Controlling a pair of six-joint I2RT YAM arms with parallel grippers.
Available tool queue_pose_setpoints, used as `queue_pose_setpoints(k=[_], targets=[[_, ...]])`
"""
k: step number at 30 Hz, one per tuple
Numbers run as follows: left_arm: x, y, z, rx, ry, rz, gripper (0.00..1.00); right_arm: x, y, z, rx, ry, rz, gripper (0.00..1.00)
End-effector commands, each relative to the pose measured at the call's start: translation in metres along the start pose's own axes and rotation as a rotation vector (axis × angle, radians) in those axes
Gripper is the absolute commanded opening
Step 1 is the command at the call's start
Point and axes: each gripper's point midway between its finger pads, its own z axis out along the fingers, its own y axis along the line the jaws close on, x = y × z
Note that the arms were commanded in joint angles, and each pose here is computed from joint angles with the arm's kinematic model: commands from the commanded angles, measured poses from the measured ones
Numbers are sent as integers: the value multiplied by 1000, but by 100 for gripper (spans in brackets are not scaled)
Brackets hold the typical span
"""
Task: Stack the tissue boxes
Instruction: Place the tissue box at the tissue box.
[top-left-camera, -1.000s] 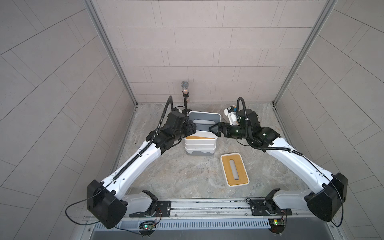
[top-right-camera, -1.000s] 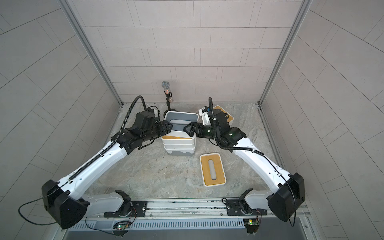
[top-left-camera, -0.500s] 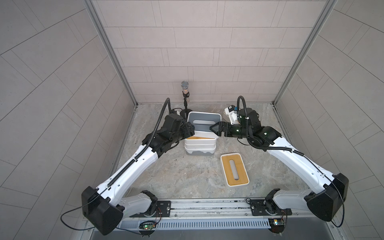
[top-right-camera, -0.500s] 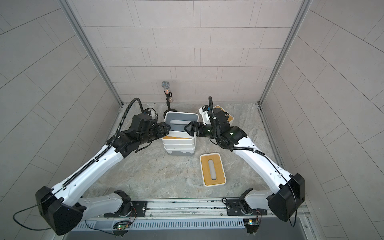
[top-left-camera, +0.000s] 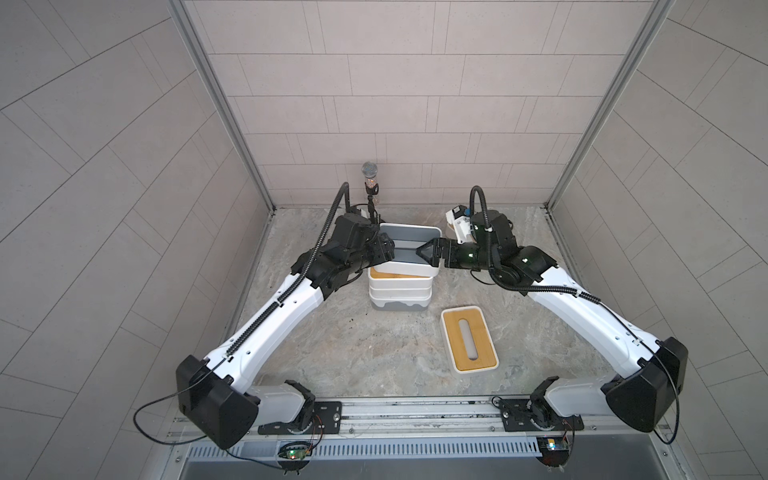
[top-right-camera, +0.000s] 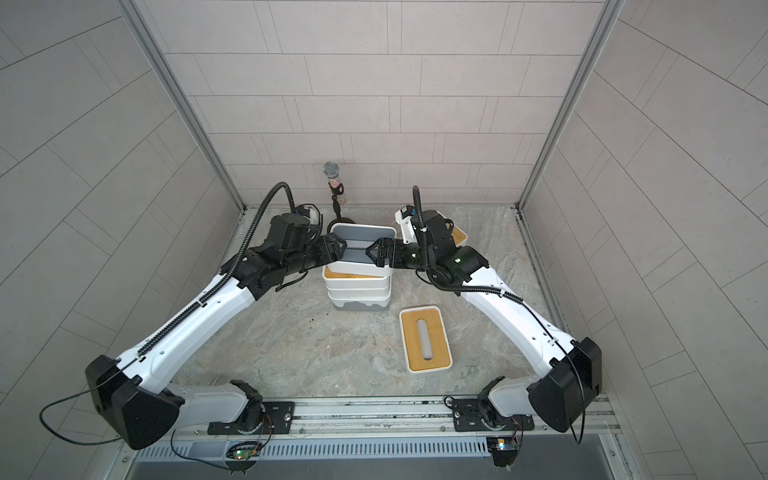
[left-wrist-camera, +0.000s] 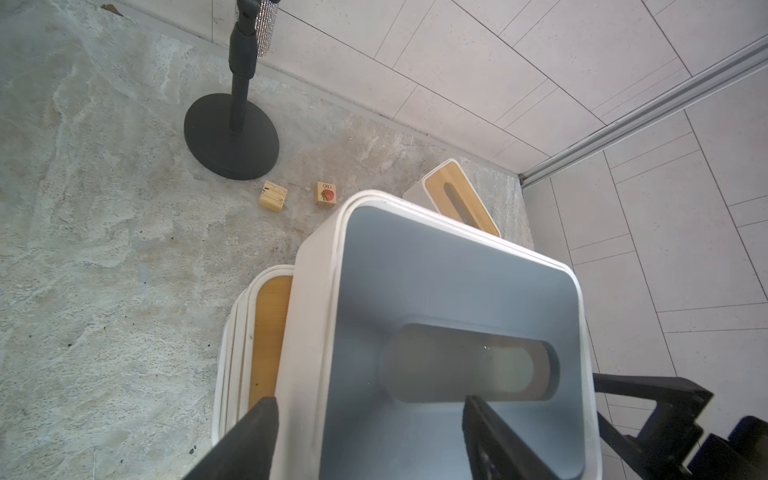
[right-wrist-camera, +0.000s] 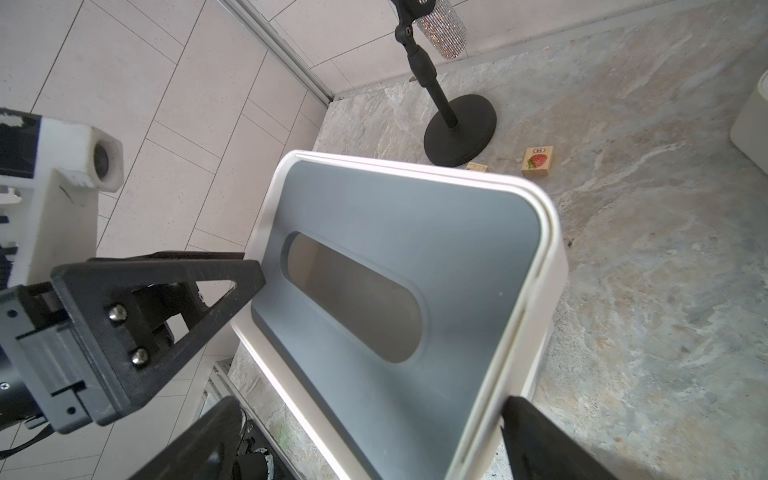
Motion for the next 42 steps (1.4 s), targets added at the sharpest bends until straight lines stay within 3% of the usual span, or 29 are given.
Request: queue_pose_setpoints(k=[1,42], targets=[[-2,-6,-12,43,-18,9,75,-3,9,-3,-19,-1,-31,99],[16,3,-29,73,-4,-48,75,7,10,11,-16,35,-47,99]])
